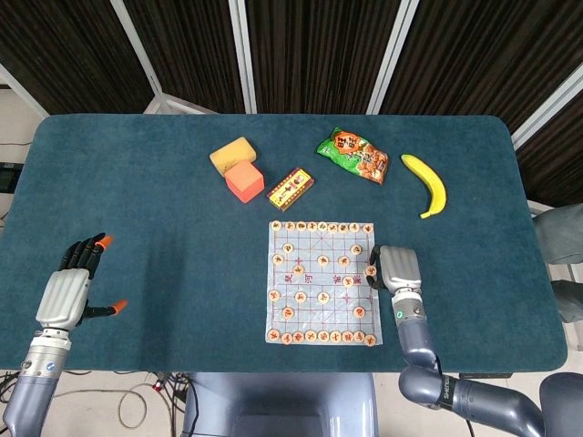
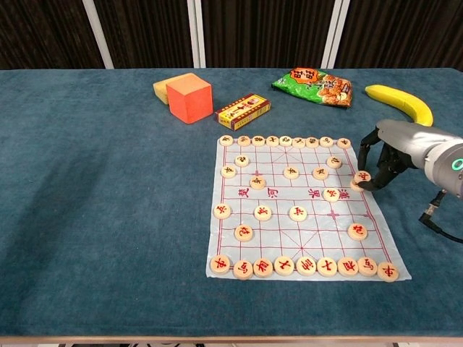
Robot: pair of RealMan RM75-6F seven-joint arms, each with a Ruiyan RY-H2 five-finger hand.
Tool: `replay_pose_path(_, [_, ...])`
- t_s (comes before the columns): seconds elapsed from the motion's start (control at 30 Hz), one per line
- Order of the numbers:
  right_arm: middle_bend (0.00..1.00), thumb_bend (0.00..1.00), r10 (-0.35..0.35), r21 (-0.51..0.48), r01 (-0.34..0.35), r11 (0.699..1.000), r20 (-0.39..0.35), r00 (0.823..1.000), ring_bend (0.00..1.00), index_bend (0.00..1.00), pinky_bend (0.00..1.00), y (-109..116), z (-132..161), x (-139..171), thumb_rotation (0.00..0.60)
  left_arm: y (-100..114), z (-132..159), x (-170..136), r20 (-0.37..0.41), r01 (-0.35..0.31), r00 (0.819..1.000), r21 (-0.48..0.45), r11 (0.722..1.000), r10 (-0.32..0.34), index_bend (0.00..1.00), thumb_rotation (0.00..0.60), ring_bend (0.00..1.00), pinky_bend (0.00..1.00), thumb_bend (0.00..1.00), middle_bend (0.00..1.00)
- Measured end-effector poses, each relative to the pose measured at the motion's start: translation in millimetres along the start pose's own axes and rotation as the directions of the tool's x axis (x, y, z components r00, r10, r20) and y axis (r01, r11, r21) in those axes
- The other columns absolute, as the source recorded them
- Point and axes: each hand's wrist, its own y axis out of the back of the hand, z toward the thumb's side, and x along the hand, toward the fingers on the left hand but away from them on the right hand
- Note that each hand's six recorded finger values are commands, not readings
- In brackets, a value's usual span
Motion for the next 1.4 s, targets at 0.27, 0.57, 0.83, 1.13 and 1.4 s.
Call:
replay_pose_path(0.27, [1.0,0.36,0.001,0.007,-0.001,1.0,0.003,1.0,1.0,0.56,1.0,-2.1,-0.7,-0.7,0.6,0.2,0.0,0.0,0.001,-0.001,1.0,0.001,1.0,0.001,0.0,0.6,0.0,0.0,0.0,0.0])
replay_pose_path(0.57, [1.0,0.36,0.0,0.009,0.0,1.0,0.007,1.0,1.0,0.55,1.0,-2.9,-1.4,-1.5,0.6,0.3,-0.3,0.5,0.0,-0.001,1.0,0.002,1.0,0.001,0.0,0.6,0.0,0.0,0.0,0.0])
replay_pose_path(0.83, [1.0,0.37,0.0,0.01,0.0,1.0,0.009,1.0,1.0,0.48,1.0,-3.8,-1.6,-0.5,0.6,0.4,-0.1,0.7,0.0,-0.001,1.0,0.001,1.0,0.001,0.0,0.6,0.0,0.0,0.0,0.0])
replay_pose_path(1.13, [1.0,0.37,-0.001,0.012,0.001,1.0,0.009,1.0,1.0,0.42,1.0,-4.7,-0.9,2.2,0.6,1.0,-0.3,0.7,-0.001,-0.004,1.0,0.0,1.0,0.004,0.0,0.6,0.0,0.0,0.0,0.0])
replay_pose_path(1.4, [1.0,0.37,-0.013,0.003,0.013,1.0,-0.009,1.0,1.0,0.34,1.0,0.3,4.4,8.1,0.6,0.9,-0.3,1.0,-0.001,-0.004,1.0,-0.001,1.0,0.004,0.0,0.6,0.0,0.0,0.0,0.0])
